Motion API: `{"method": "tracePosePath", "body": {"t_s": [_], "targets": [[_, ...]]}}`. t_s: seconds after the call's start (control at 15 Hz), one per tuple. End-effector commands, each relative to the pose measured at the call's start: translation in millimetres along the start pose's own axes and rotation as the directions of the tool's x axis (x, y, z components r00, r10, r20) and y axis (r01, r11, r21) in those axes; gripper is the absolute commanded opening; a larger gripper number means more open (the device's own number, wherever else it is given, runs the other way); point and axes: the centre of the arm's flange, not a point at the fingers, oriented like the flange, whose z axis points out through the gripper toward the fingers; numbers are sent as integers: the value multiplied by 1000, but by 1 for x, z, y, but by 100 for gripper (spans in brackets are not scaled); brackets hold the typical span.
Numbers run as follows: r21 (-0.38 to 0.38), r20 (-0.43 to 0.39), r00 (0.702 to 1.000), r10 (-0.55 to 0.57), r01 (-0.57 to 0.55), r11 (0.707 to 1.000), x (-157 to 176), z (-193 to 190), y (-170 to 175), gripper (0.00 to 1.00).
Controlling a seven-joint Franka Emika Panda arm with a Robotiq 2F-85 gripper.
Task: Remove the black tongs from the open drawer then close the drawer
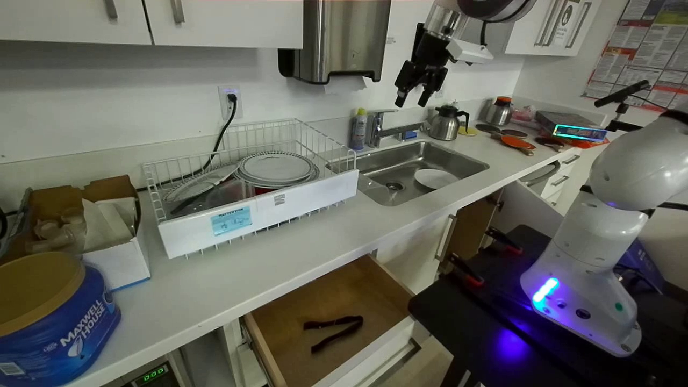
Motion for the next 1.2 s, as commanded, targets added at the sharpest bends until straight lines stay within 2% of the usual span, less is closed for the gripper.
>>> {"method": "tracePosePath", "body": {"t_s": [0.0, 0.07, 0.2, 0.47, 0.73, 1.13], "targets": [[-36, 38, 999, -2, 4, 999, -10, 39, -48, 100], [-29, 68, 998, -6, 8, 1000, -18, 52, -62, 100], [-61, 121, 993, -1, 8, 998, -36, 79, -84, 100], [-54, 213, 977, -6, 19, 998, -79, 125, -110, 100], [-72, 249, 968, -31, 50, 996, -83, 129, -108, 100], [-77, 260, 965, -29, 51, 996, -83, 133, -110, 100]]}}
